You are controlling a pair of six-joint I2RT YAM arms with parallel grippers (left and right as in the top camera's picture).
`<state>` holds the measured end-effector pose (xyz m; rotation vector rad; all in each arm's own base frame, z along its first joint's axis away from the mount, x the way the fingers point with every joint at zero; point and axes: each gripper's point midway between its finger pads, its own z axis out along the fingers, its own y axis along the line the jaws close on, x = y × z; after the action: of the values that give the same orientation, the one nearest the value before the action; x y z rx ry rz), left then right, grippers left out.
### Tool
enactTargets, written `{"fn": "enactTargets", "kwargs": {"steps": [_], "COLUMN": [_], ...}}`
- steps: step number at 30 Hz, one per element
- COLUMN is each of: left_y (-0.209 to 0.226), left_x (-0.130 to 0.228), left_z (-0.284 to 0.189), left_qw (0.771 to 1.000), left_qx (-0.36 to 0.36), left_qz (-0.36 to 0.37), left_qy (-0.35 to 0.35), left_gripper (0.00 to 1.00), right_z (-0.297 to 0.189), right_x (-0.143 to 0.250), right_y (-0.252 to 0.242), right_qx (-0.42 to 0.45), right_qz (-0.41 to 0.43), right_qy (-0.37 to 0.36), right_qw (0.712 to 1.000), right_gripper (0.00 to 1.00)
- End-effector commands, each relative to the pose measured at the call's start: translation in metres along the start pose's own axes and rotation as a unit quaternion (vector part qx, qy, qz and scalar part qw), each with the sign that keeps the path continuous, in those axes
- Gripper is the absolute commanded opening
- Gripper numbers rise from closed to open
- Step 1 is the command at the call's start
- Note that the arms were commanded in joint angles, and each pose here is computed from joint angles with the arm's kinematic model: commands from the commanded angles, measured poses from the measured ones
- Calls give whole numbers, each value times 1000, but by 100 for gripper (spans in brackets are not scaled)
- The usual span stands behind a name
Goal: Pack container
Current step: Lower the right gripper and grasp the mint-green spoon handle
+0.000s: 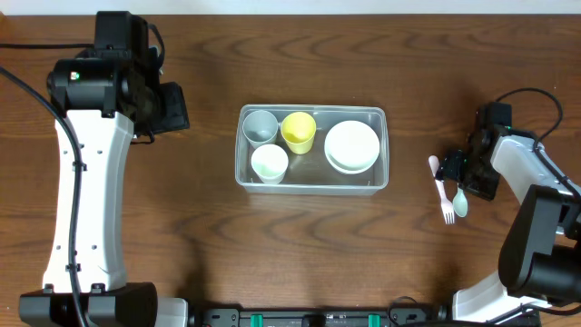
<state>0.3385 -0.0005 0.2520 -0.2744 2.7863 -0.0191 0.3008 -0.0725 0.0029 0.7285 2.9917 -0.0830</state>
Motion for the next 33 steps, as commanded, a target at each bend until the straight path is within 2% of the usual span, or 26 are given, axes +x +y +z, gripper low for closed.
{"fn": "enactTargets", "kwargs": {"steps": [1, 4, 14, 21, 33], "left_y": [1, 1, 1, 1, 1], "left_x": [3, 3, 3, 3, 3], "left_z": [3, 3, 3, 3, 3], "left_qw": [1000, 1000, 1000, 1000, 1000], "left_qx": [0, 0, 0, 0, 0], "left_qz": [-5, -5, -5, -5, -5], "left_qy": [9, 9, 9, 9, 9], "left_gripper": [58, 58, 58, 58, 58], "right_z": [6, 6, 6, 6, 7], "right_x": [2, 1, -3, -7, 4], "right_y": [0, 13, 8, 3, -19], "right_qx": [-4, -42, -40, -70, -31], "right_qz": [-6, -23, -12, 12, 28], "right_qy": [6, 5, 1, 3, 25], "right_qw": [1000, 999, 999, 997, 999], "right_gripper": [77, 77, 77, 77, 77]}}
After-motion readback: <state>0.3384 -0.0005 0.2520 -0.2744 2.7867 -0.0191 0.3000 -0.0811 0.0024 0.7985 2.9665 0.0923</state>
